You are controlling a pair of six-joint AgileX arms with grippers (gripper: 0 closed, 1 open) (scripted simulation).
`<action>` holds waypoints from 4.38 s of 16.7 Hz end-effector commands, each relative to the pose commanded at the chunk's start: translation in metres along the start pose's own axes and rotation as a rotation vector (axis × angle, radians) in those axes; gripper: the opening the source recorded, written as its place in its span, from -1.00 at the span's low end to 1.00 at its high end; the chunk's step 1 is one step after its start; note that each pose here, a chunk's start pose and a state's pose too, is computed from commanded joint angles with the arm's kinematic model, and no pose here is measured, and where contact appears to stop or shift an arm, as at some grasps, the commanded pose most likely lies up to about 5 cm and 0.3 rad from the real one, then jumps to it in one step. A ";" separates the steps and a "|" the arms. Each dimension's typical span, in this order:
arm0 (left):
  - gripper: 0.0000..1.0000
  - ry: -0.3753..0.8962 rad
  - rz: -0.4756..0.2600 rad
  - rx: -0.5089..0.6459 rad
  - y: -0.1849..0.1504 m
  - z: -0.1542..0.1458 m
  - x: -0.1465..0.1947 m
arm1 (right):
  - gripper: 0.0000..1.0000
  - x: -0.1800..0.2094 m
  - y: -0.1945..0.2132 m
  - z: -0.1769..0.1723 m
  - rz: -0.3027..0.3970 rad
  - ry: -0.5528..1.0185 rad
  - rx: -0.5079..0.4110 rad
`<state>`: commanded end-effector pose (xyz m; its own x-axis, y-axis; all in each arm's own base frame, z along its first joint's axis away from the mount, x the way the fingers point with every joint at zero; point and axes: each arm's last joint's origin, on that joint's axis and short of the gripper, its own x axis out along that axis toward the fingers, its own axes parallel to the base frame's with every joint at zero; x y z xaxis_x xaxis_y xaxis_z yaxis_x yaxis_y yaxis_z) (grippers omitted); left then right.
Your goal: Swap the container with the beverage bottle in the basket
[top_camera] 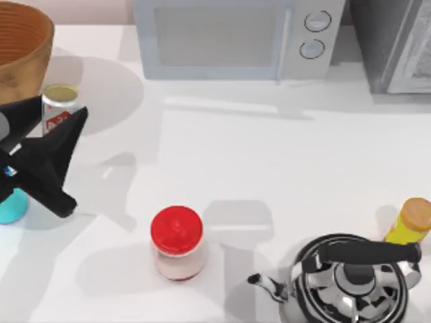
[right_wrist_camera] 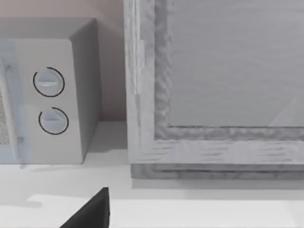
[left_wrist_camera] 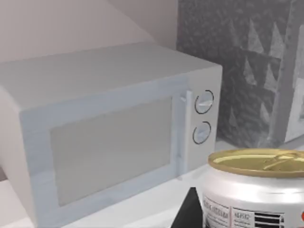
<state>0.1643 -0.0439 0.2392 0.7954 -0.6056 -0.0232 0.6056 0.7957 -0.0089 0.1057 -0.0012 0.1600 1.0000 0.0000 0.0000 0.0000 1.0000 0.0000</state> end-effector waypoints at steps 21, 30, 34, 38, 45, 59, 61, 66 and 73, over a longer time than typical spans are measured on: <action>-1.00 0.044 -0.756 -0.057 0.012 -0.061 0.204 | 1.00 0.000 0.000 0.000 0.000 0.000 0.000; -1.00 0.029 -0.933 -0.038 0.014 -0.161 0.261 | 1.00 0.000 0.000 0.000 0.000 0.000 0.000; -1.00 -0.002 -0.953 0.000 0.021 -0.203 0.274 | 1.00 0.000 0.000 0.000 0.000 0.000 0.000; -1.00 -0.017 -0.940 0.019 0.026 -0.215 0.276 | 1.00 0.000 0.000 0.000 0.000 0.000 0.000; -0.55 -0.017 -0.940 0.019 0.026 -0.215 0.276 | 1.00 0.000 0.000 0.000 0.000 0.000 0.000; 1.00 -0.017 -0.940 0.019 0.026 -0.215 0.276 | 1.00 0.000 0.000 0.000 0.000 0.000 0.000; 1.00 -0.017 -0.940 0.019 0.026 -0.215 0.276 | 1.00 0.000 0.000 0.000 0.000 0.000 0.000; 1.00 -0.014 -0.929 0.016 0.027 -0.212 0.275 | 1.00 0.000 0.000 0.000 0.000 0.000 0.000; 1.00 0.061 -0.578 -0.048 0.069 -0.132 0.234 | 1.00 0.000 0.000 0.000 0.000 0.000 0.000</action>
<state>0.3888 -0.1300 0.1009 0.3320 -0.9414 -0.0591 0.9382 0.3361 -0.0825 0.1057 -0.0012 0.1600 1.0000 0.0000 0.0000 0.0000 1.0000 0.0000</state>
